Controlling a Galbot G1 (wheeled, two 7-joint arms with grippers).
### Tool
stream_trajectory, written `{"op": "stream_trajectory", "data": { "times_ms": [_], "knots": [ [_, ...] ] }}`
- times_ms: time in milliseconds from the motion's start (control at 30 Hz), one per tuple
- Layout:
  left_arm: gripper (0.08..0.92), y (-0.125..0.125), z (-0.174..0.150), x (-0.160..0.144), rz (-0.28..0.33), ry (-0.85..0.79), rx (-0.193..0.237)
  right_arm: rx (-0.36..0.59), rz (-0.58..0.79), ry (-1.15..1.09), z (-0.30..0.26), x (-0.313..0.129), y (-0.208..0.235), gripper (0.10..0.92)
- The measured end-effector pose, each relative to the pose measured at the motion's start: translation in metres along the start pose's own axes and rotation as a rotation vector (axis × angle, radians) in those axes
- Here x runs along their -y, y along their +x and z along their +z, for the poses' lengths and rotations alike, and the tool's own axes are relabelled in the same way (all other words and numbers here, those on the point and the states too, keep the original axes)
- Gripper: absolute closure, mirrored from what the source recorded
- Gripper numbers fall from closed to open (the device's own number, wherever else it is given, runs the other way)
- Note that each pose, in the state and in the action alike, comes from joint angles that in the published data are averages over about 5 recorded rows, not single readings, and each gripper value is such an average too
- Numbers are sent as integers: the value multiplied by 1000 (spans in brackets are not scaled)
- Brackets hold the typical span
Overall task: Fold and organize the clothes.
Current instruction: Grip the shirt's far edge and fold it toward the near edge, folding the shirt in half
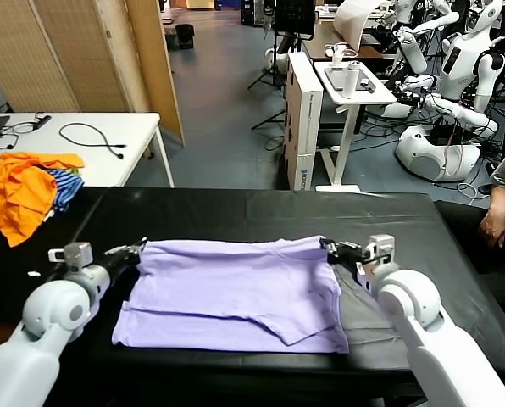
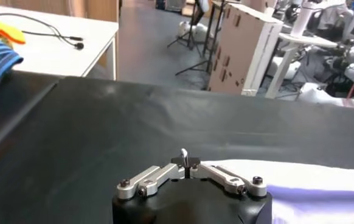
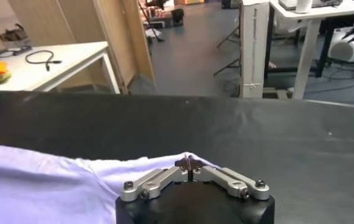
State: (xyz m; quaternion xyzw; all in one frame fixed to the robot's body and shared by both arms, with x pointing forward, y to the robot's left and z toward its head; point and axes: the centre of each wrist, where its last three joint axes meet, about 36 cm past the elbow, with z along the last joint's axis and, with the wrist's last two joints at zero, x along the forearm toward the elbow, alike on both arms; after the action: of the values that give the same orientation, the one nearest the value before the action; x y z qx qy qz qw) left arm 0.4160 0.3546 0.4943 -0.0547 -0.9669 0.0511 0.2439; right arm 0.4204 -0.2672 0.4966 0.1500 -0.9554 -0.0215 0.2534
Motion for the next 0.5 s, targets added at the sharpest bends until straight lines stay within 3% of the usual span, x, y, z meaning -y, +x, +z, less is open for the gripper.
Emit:
{"op": "stream_trajectory", "data": {
  "times_ms": [500],
  "knots": [
    [849, 37, 29, -1, -21, 4, -17, -30, -8, 29, 24, -15, 51, 882]
  ]
}}
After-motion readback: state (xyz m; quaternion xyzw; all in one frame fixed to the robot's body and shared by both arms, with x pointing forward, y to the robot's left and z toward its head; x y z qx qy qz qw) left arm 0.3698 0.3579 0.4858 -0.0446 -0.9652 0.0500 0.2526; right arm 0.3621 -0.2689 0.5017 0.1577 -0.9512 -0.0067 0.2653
